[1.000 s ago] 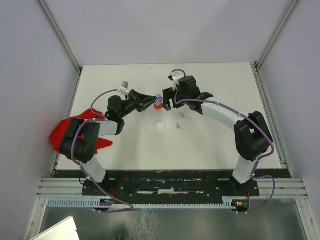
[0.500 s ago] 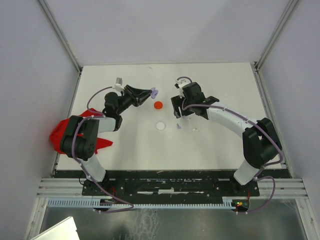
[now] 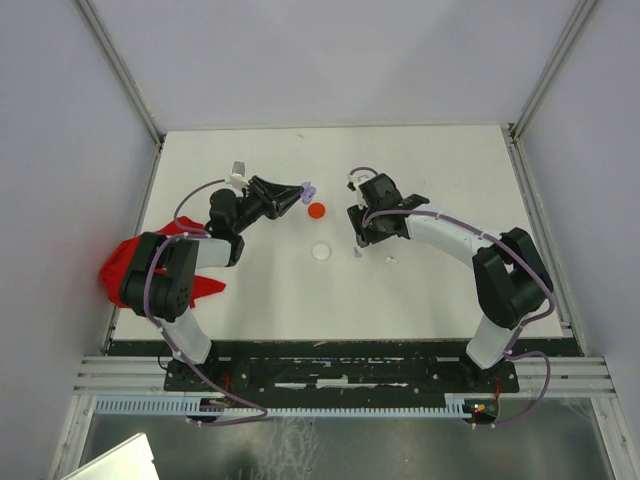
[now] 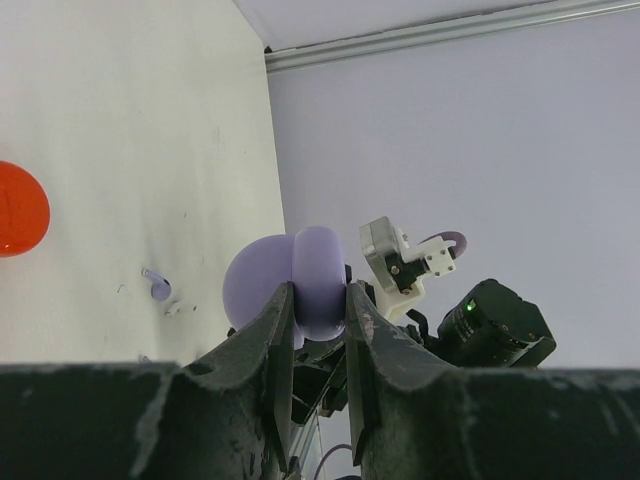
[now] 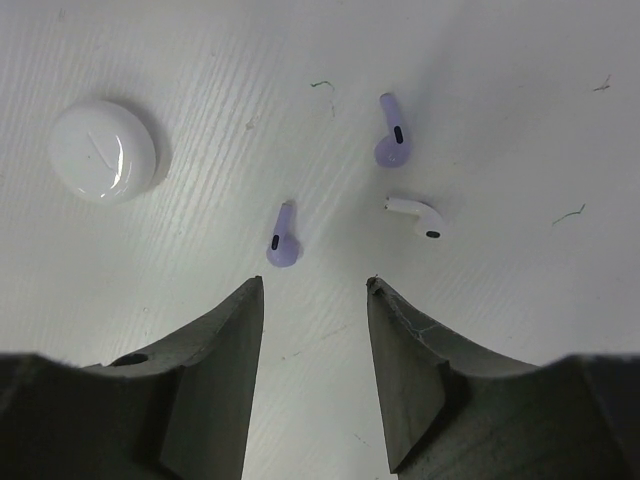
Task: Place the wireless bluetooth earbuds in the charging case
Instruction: Pick up the earbud from the center of the board.
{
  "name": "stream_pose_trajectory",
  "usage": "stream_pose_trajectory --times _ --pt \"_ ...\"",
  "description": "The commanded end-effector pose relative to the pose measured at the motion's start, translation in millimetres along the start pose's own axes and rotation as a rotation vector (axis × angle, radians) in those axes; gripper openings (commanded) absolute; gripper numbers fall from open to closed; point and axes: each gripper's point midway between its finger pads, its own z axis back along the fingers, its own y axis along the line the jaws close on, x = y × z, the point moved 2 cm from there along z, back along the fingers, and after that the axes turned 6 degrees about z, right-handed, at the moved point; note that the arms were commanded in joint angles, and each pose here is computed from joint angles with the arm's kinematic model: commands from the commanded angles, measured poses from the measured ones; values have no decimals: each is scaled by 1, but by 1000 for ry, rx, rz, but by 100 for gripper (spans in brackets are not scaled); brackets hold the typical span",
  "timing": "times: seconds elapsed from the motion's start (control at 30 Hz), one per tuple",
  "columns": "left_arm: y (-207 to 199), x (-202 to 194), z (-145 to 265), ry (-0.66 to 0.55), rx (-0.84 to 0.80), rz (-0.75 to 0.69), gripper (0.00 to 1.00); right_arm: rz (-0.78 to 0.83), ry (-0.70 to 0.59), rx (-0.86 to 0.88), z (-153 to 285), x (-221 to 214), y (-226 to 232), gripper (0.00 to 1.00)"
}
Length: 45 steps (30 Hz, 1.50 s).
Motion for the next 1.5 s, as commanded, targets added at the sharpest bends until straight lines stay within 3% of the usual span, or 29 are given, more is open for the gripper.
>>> stream_pose_trajectory --times 0.0,0.63,1.47 --pt "-25 -2 5 1 -71 -27 3 16 2 10 1 2 7 53" --pt "-23 -1 11 -2 -67 -19 3 -20 45 -164 -42 24 -26 52" --pt "-21 4 9 -5 -61 -16 3 -55 93 -217 -69 18 -62 52"
